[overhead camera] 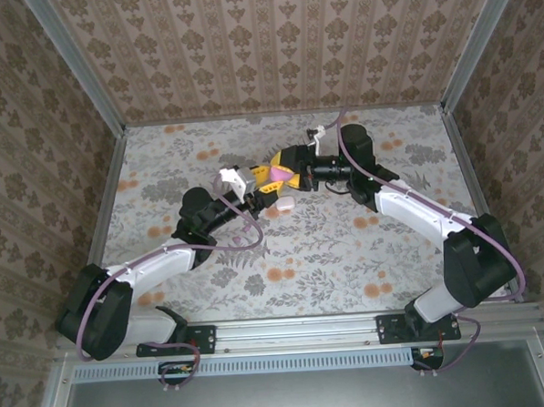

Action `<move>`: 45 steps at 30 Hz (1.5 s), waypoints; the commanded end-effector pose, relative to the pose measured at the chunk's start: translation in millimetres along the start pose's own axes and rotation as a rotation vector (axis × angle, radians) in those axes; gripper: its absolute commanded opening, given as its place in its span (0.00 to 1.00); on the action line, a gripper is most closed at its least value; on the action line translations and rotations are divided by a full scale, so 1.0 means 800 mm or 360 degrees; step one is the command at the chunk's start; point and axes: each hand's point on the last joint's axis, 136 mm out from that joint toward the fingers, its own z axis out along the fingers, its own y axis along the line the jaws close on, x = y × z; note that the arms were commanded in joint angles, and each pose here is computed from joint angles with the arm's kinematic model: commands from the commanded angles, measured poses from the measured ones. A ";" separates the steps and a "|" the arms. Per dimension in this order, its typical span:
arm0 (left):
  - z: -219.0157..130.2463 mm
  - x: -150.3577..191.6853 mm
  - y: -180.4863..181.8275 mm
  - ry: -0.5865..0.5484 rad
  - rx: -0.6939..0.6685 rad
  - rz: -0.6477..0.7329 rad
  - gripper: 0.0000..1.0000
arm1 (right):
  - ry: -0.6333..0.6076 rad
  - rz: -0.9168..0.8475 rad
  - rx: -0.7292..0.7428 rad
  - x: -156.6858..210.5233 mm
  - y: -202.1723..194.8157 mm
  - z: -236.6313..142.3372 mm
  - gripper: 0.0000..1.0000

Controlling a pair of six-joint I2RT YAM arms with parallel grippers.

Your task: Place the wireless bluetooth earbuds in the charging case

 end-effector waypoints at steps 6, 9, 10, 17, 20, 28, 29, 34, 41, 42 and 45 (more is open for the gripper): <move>-0.005 -0.030 0.001 -0.0128 -0.0047 0.0071 0.37 | 0.0042 -0.0055 -0.0086 0.013 0.015 -0.014 0.57; -0.004 -0.029 0.001 -0.0126 -0.0041 0.0064 0.37 | 0.0026 -0.0075 -0.0086 0.011 0.016 -0.020 0.56; -0.004 -0.029 0.001 -0.0125 -0.0039 0.0061 0.37 | 0.0018 -0.0078 -0.0086 0.011 0.016 -0.021 0.56; -0.002 -0.027 0.003 -0.0118 -0.0053 0.0052 0.37 | 0.0056 -0.0122 -0.0134 0.018 0.028 -0.026 0.53; -0.001 -0.026 0.001 -0.0114 -0.0037 0.0052 0.37 | 0.0050 -0.0160 -0.0140 0.019 0.033 -0.028 0.44; 0.003 -0.021 -0.005 -0.0074 0.0021 0.0043 0.41 | 0.0052 -0.0204 -0.0065 0.021 0.025 -0.029 0.39; 0.004 -0.021 -0.005 -0.0076 0.0018 0.0044 0.42 | 0.0044 -0.0209 -0.0053 0.021 0.024 -0.030 0.39; 0.005 -0.020 -0.004 -0.0068 0.0018 0.0039 0.43 | 0.0045 -0.0220 -0.0010 0.022 0.018 -0.030 0.32; 0.006 -0.020 -0.005 -0.0060 0.0021 0.0045 0.40 | 0.0040 -0.0215 0.0005 0.021 0.016 -0.030 0.35; 0.006 -0.020 -0.005 -0.0058 0.0021 0.0046 0.39 | 0.0042 -0.0210 0.0008 0.022 0.016 -0.029 0.35; 0.006 -0.020 -0.004 -0.0059 0.0015 0.0047 0.36 | 0.0035 -0.0199 0.0033 0.021 0.011 -0.030 0.44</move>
